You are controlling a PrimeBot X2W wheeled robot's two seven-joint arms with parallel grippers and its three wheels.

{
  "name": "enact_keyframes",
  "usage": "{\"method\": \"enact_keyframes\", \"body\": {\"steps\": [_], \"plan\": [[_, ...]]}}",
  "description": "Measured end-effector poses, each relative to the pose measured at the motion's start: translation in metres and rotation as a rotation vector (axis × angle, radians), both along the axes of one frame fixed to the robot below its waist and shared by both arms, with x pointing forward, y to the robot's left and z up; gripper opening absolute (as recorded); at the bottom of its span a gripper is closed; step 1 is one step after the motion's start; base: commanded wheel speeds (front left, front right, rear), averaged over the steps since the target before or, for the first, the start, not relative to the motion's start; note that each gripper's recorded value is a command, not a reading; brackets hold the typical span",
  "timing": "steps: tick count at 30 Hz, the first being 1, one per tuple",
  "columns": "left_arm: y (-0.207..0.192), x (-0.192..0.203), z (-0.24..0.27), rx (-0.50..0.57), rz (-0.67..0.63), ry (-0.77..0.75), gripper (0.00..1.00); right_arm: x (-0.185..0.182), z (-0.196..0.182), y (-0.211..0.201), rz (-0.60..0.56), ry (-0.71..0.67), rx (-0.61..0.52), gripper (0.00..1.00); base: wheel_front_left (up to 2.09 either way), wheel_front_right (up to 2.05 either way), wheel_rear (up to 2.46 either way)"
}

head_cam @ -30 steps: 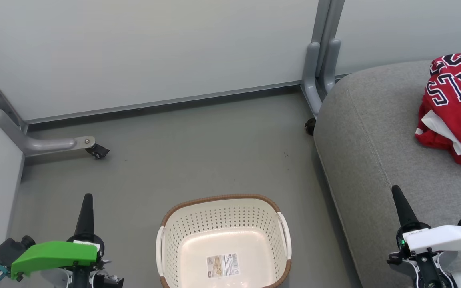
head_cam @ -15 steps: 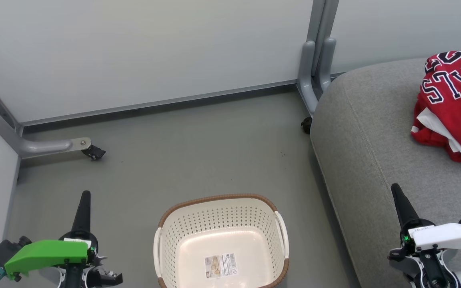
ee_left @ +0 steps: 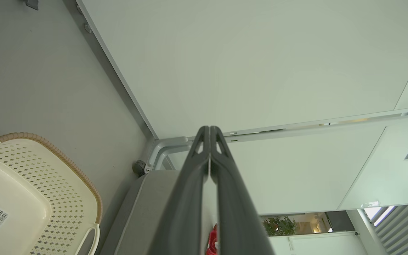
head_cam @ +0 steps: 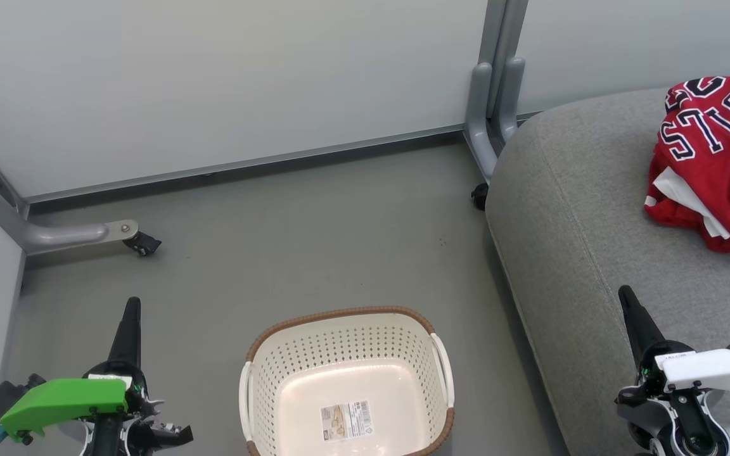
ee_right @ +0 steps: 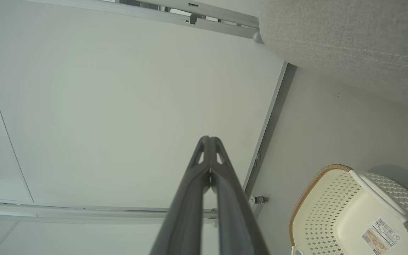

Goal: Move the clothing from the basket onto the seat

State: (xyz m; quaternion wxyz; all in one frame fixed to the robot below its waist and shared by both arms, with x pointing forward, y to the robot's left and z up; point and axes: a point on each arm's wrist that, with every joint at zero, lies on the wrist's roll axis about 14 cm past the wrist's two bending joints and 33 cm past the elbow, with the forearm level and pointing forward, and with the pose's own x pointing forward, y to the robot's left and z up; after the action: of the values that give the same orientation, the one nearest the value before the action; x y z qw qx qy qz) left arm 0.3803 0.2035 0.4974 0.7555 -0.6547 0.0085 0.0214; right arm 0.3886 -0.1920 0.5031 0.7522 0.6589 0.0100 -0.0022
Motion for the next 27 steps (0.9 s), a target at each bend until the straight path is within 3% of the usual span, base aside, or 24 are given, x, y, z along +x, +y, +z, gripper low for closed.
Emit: {"method": "enact_keyframes", "body": {"steps": [20,27], "plan": [[-0.0038,0.0071,0.0062,-0.144,-0.017,-0.029,0.0,-0.0009,0.0015,-0.0066,-0.009,-0.009,0.134,0.0,0.0,0.0,0.0],[-0.0038,0.0072,0.0063,-0.147,-0.018,-0.03,0.0,-0.0009,0.0015,-0.0069,-0.01,-0.009,0.137,0.0,0.0,0.0,0.0]]}}
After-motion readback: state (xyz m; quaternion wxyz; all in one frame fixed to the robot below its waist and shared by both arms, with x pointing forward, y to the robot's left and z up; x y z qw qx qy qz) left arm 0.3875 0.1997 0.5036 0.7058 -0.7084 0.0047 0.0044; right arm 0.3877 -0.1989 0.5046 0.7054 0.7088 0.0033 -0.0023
